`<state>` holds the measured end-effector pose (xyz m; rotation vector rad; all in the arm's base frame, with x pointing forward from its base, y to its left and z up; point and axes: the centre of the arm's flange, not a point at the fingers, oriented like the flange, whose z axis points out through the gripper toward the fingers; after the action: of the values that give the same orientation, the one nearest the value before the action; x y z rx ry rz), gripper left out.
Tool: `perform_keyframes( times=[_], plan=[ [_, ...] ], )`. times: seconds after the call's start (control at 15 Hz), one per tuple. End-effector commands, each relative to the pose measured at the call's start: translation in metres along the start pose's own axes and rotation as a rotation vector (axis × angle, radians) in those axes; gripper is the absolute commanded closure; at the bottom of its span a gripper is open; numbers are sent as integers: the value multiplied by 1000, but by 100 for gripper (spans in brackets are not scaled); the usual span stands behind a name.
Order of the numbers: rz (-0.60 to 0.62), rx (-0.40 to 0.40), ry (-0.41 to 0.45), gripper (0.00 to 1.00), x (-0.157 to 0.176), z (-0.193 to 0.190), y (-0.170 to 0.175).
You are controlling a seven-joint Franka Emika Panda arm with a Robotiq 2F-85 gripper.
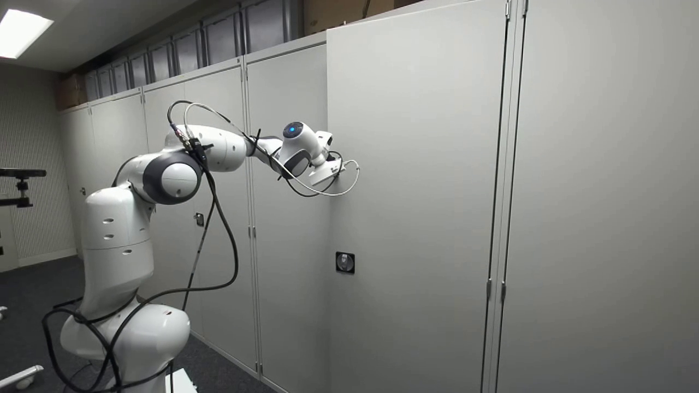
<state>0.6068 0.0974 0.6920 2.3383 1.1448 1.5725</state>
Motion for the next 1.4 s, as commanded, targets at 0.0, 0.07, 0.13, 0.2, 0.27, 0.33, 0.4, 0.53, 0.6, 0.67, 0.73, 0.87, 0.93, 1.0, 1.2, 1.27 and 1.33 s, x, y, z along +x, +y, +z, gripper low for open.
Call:
perform_keyframes(
  times=[0.0, 0.07, 0.13, 0.2, 0.27, 0.33, 0.4, 0.53, 0.6, 0.67, 0.73, 0.87, 0.93, 1.0, 1.2, 1.27, 1.33],
  plan=[
    [14, -5, -2, 100, 16, 15, 20],
    [13, -5, -4, 100, 17, 17, 21],
    [12, -3, -9, 100, 19, 19, 22],
    [11, -3, -11, 100, 20, 21, 23],
    [10, -4, -14, 100, 21, 23, 23],
    [9, -4, -17, 100, 22, 25, 24],
    [9, -4, -20, 100, 22, 27, 25],
    [8, -6, -27, 100, 23, 30, 26],
    [7, -8, -30, 100, 24, 31, 27],
    [8, -10, -33, 100, 24, 33, 28],
    [8, -11, -37, 100, 24, 35, 29],
    [7, -15, -41, 100, 24, 38, 30],
    [9, -16, -44, 100, 23, 40, 31],
    [11, -17, -47, 100, 23, 41, 32],
    [18, -18, -58, 100, 22, 46, 35],
    [20, -17, -62, 100, 21, 48, 36],
    [21, -15, -66, 100, 21, 49, 37]
  ],
)
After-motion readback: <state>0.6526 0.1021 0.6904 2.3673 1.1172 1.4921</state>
